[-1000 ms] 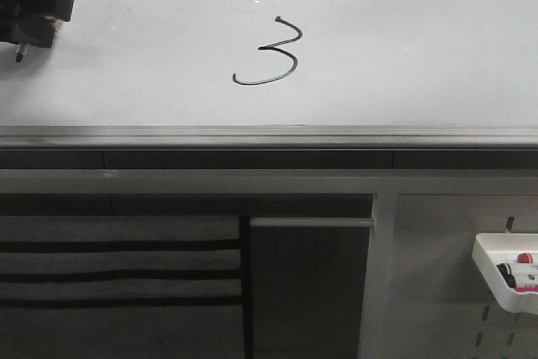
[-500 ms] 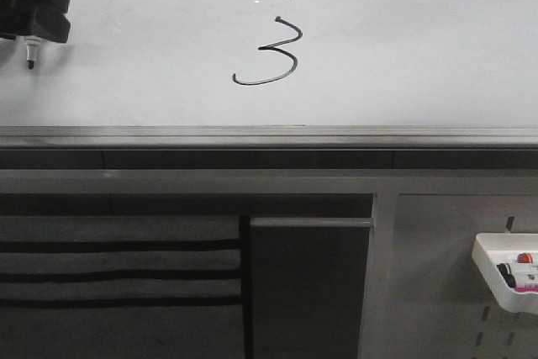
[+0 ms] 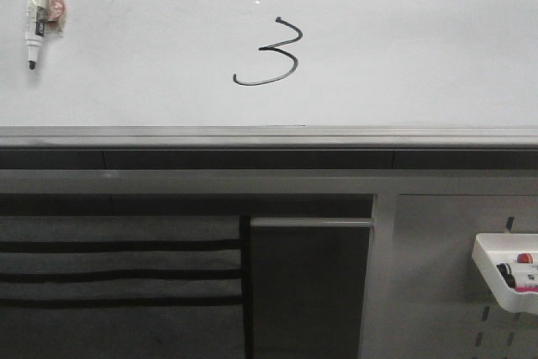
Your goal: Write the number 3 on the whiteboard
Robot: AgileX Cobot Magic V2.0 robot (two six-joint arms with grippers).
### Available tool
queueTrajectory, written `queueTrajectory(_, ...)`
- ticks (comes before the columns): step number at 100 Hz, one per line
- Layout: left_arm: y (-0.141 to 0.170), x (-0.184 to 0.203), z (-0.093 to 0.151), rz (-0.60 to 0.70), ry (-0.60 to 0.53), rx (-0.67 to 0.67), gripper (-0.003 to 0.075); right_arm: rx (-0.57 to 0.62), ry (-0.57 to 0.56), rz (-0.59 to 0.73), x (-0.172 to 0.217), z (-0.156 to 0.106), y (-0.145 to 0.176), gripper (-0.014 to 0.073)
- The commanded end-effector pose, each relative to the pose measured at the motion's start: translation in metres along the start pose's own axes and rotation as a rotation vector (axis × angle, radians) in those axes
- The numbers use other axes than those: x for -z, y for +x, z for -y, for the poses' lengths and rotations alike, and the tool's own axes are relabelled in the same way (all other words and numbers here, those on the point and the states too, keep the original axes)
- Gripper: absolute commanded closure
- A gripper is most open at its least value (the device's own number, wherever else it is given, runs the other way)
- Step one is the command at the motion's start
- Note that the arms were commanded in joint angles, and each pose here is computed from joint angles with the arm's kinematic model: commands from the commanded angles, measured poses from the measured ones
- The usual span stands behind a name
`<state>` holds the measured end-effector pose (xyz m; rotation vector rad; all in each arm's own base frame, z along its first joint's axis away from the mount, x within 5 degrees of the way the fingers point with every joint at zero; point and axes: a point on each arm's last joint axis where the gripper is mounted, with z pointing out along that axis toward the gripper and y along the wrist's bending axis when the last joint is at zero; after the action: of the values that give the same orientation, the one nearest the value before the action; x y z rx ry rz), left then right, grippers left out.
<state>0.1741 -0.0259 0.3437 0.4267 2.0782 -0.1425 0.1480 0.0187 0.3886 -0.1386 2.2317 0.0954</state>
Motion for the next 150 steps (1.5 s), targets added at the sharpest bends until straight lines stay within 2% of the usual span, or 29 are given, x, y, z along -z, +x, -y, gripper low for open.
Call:
queueTrajectory(1,-0.002,0.021,-0.001,0.125,-0.059,0.055,0.0332,-0.005,0.019,0.215,0.014,0.002,0.004,0.0445)
queueTrajectory(9,0.012,0.032,0.002,0.201,-0.109,0.086,0.0392,-0.004,0.021,0.299,0.020,0.002,0.022,0.0557)
queueTrajectory(16,0.020,0.038,0.001,0.289,-0.175,0.092,0.0488,-0.004,0.023,0.359,0.024,0.001,0.035,0.0665)
queueTrajectory(26,0.028,0.043,-0.001,0.377,-0.246,0.095,0.0633,-0.001,0.026,0.427,0.027,0.001,0.048,0.0669)
queueTrajectory(34,0.029,0.045,-0.003,0.424,-0.282,0.106,0.0741,-0.002,0.026,0.432,0.026,0.001,0.057,0.0669)
queueTrajectory(71,0.030,0.043,-0.004,0.417,-0.283,0.108,0.0738,-0.002,0.026,0.398,0.019,0.002,0.065,0.0669)
queueTrajectory(81,0.031,0.048,0.005,0.451,-0.240,0.086,0.0738,-0.002,0.026,0.398,0.019,0.002,0.065,0.0669)
queueTrajectory(110,0.074,0.119,0.036,0.800,-0.267,0.017,0.0738,-0.002,0.026,0.398,0.019,0.002,0.065,0.0669)
queueTrajectory(123,0.090,0.135,0.043,0.896,-0.288,-0.013,0.0738,-0.002,0.026,0.398,0.019,0.002,0.065,0.0669)
queueTrajectory(138,0.109,0.110,0.038,0.842,-0.326,-0.013,0.0738,-0.002,0.026,0.398,0.019,0.002,0.065,0.0669)
queueTrajectory(150,0.128,0.084,0.032,0.796,-0.347,0.057,0.0738,-0.002,0.026,0.398,0.019,0.002,0.065,0.0669)
